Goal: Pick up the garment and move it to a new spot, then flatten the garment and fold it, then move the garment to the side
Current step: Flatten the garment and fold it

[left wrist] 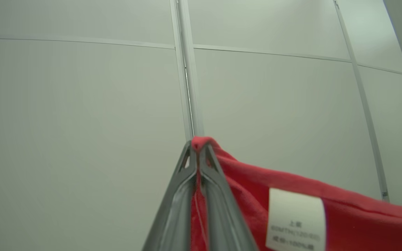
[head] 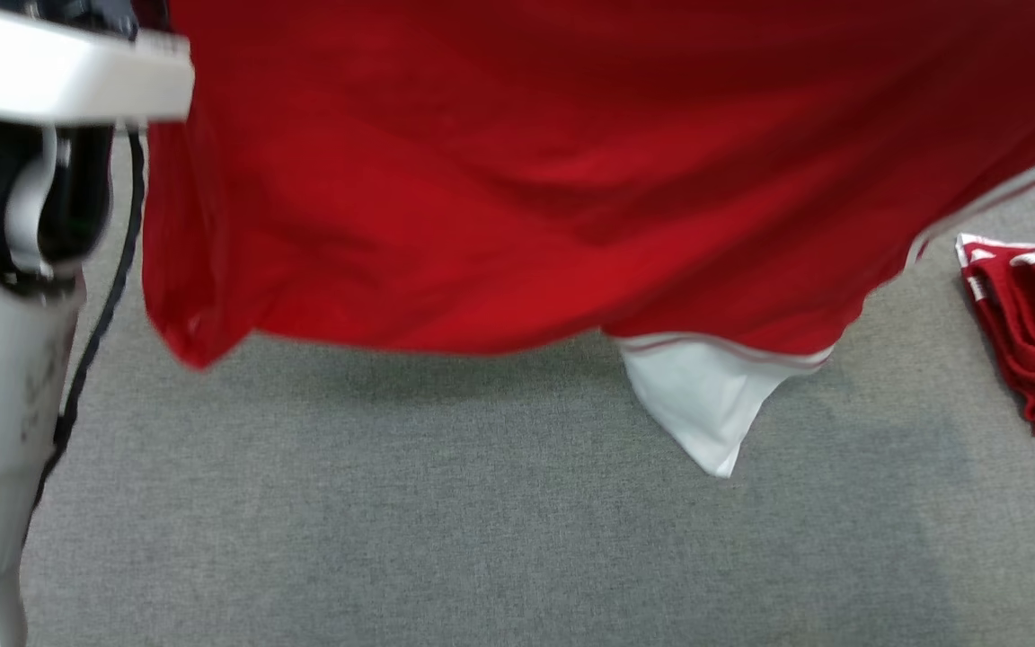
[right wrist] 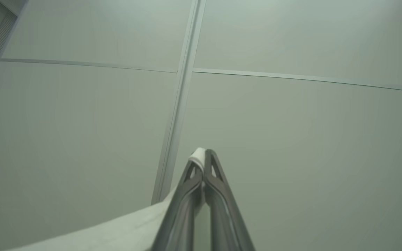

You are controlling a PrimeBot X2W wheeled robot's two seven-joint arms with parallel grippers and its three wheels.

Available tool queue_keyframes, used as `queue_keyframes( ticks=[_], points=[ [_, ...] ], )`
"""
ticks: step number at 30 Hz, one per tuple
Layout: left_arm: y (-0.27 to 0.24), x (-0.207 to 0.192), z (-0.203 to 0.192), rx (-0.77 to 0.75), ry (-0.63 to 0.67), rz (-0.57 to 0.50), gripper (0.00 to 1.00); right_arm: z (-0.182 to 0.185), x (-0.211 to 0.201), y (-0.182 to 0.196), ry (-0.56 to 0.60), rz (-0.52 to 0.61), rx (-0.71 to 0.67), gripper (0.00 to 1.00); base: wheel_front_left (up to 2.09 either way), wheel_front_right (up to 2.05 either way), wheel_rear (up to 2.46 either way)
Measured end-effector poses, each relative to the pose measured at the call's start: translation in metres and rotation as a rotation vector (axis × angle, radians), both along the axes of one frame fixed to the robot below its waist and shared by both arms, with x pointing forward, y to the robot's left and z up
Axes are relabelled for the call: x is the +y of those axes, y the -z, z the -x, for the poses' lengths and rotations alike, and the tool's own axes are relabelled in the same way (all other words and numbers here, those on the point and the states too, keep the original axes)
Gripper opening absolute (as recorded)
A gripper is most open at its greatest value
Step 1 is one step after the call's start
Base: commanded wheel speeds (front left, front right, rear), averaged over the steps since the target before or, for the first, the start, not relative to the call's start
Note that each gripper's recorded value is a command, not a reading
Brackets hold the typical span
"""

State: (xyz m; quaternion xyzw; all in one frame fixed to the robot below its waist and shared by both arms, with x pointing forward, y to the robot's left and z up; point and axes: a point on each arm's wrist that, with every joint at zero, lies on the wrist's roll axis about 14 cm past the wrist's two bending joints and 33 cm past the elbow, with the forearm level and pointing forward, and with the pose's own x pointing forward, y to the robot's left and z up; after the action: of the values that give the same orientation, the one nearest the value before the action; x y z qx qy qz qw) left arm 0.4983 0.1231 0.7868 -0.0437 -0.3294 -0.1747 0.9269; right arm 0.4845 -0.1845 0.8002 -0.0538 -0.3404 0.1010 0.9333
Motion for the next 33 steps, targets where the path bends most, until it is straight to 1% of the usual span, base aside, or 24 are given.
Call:
queue_keyframes(
  ticks=[3, 7, 10, 12, 14, 16, 18, 21, 23, 24, 25, 28, 29, 30, 32, 33],
  points=[
    [0.002, -0.001, -0.027, 0.016, -0.002, 0.0, 0.0, -0.026, 0.007, -0.009, -0.009, 0.01, -0.012, 0.0, 0.0, 0.0, 0.0],
    [0.001, 0.007, -0.061, 0.027, -0.033, 0.011, 0.0, -0.056, 0.024, -0.027, -0.041, 0.005, -0.043, 0.0, 0.0, 0.0, 0.0],
    [-0.011, 0.011, -0.075, 0.016, -0.049, 0.026, 0.0, -0.068, 0.029, -0.048, -0.047, -0.009, -0.085, 0.0, 0.0, 0.0, 0.0],
    [-0.017, 0.012, -0.082, 0.017, -0.053, 0.025, 0.0, -0.074, 0.029, -0.062, -0.058, -0.049, -0.109, 0.0, 0.0, 0.0, 0.0],
    [-0.015, 0.012, -0.087, 0.033, -0.059, 0.017, 0.0, -0.078, 0.031, -0.062, -0.06, -0.051, -0.103, 0.0, 0.0, 0.0, 0.0],
    [0.0, 0.014, -0.1, 0.083, -0.069, 0.014, 0.0, -0.092, 0.039, -0.049, -0.072, -0.059, -0.053, 0.0, 0.0, 0.0, 0.0],
    [0.027, 0.017, -0.114, 0.161, -0.082, 0.015, 0.0, -0.108, 0.046, -0.024, -0.082, -0.061, 0.021, 0.0, 0.0, 0.0, 0.0],
    [0.083, 0.022, -0.134, 0.301, -0.095, 0.013, 0.0, -0.132, 0.052, 0.03, -0.089, -0.076, 0.155, 0.0, 0.0, 0.0, 0.0],
    [0.137, 0.022, -0.141, 0.433, -0.096, 0.032, 0.0, -0.144, 0.053, 0.084, -0.085, -0.087, 0.277, 0.0, 0.0, 0.0, 0.0],
    [0.17, 0.021, -0.141, 0.508, -0.1, 0.023, 0.0, -0.148, 0.053, 0.117, -0.084, -0.102, 0.352, 0.0, 0.0, 0.0, 0.0],
    [0.201, 0.021, -0.14, 0.583, -0.103, 0.037, 0.0, -0.149, 0.055, 0.149, -0.085, -0.109, 0.421, 0.0, 0.0, 0.0, 0.0],
    [0.289, 0.026, -0.124, 0.794, -0.125, 0.079, 0.0, -0.141, 0.062, 0.238, -0.088, -0.137, 0.621, 0.0, 0.0, 0.0, 0.0],
    [0.312, 0.026, -0.117, 0.85, -0.131, 0.075, 0.0, -0.135, 0.063, 0.263, -0.087, -0.162, 0.678, 0.0, 0.0, 0.0, 0.0],
    [0.349, 0.022, -0.103, 0.943, -0.132, 0.104, 0.0, -0.121, 0.062, 0.306, -0.081, -0.189, 0.768, 0.0, 0.0, 0.0, 0.0],
    [0.37, 0.014, -0.089, 0.995, -0.117, 0.113, 0.0, -0.108, 0.059, 0.336, -0.072, -0.234, 0.827, 0.0, 0.0, 0.0, 0.0],
    [0.38, 0.016, -0.082, 1.015, -0.119, 0.133, 0.0, -0.091, 0.06, 0.364, -0.069, -0.255, 0.884, 0.0, 0.0, 0.0, 0.0]
  ],
)
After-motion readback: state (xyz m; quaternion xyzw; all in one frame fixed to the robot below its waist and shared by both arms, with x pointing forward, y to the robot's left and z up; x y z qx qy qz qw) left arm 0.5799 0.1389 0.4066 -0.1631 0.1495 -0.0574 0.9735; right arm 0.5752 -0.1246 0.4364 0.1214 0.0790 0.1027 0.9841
